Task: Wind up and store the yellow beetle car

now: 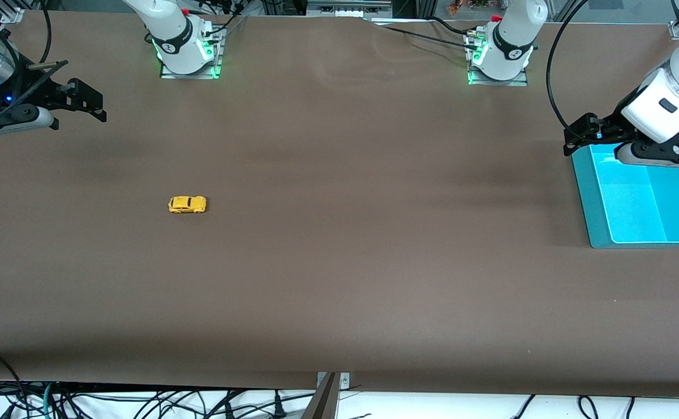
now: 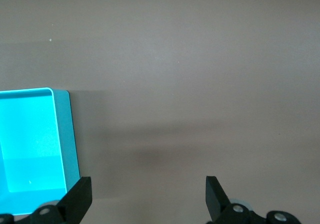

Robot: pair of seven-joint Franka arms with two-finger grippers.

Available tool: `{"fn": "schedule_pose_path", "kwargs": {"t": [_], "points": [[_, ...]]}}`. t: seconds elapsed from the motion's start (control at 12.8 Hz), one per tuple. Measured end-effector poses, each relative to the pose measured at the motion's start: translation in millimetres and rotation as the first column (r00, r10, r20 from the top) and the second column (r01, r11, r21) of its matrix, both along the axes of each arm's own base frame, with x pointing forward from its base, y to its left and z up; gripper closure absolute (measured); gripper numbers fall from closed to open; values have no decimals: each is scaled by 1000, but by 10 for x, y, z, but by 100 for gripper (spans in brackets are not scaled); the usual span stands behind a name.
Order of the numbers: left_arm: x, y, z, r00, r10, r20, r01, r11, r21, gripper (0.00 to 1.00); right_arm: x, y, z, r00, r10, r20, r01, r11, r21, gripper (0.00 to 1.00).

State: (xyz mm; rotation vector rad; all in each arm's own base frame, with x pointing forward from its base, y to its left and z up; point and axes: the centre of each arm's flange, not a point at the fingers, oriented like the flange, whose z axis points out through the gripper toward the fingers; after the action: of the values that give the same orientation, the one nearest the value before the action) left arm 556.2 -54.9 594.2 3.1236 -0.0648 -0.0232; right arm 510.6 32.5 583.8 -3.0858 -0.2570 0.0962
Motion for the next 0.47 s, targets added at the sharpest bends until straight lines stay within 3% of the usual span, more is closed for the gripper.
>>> {"fn": "schedule_pose_path", "kwargs": {"t": [0.47], "points": [[-9,0,10,1000,0,-1,0,1000,0,0,0,-1,-29,999,-31,-16,31,1000,-3,0]]}}
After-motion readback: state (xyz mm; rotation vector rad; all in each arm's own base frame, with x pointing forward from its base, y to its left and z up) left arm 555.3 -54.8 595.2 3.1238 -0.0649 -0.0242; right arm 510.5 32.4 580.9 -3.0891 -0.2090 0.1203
